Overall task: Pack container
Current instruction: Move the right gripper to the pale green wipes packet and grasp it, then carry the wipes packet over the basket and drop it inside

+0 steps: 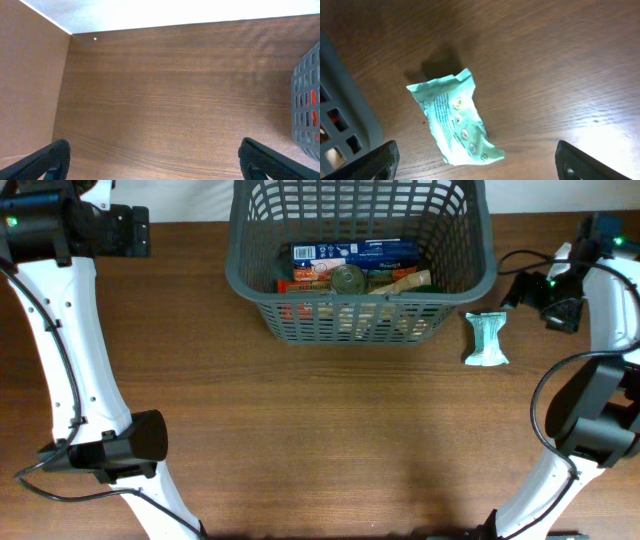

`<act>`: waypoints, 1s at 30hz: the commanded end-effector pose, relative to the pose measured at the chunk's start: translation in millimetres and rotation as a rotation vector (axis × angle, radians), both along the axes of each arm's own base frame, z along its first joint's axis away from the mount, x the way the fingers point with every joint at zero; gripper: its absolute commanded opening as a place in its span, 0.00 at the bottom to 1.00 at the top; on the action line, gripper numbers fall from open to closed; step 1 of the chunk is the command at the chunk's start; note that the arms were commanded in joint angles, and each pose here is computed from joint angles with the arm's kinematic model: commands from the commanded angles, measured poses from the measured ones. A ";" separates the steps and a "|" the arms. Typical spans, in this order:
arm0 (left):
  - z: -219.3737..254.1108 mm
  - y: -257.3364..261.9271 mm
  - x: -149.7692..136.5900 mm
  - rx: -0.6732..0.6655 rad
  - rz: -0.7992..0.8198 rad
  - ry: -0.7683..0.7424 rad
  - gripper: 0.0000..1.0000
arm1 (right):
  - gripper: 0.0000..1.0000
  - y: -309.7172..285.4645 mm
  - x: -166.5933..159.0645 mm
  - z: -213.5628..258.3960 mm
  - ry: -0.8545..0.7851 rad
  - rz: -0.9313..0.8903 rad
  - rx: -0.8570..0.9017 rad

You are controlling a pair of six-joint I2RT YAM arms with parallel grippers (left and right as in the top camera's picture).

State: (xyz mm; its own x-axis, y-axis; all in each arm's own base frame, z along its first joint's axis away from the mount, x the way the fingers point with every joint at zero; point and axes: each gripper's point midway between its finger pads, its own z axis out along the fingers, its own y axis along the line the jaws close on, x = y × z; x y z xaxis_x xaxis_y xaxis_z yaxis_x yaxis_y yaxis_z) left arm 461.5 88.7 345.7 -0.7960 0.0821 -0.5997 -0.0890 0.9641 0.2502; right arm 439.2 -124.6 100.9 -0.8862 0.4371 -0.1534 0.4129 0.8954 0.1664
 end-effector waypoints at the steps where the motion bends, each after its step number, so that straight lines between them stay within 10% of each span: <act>1: 3.4 1.0 -3.0 -0.006 0.016 -0.009 0.99 | 0.91 14.4 -0.1 -24.6 0.030 0.089 0.031; 12: 3.5 1.0 -3.2 -0.006 0.016 -0.009 0.99 | 0.84 44.2 -8.3 -88.3 0.145 0.243 0.079; 22: 3.5 1.0 -3.2 -0.006 0.016 -0.009 0.99 | 0.20 37.5 -9.2 -94.7 0.162 0.161 0.097; 30: 3.5 1.0 -3.2 -0.006 0.016 -0.009 0.99 | 0.09 14.7 5.4 17.8 0.004 0.106 0.040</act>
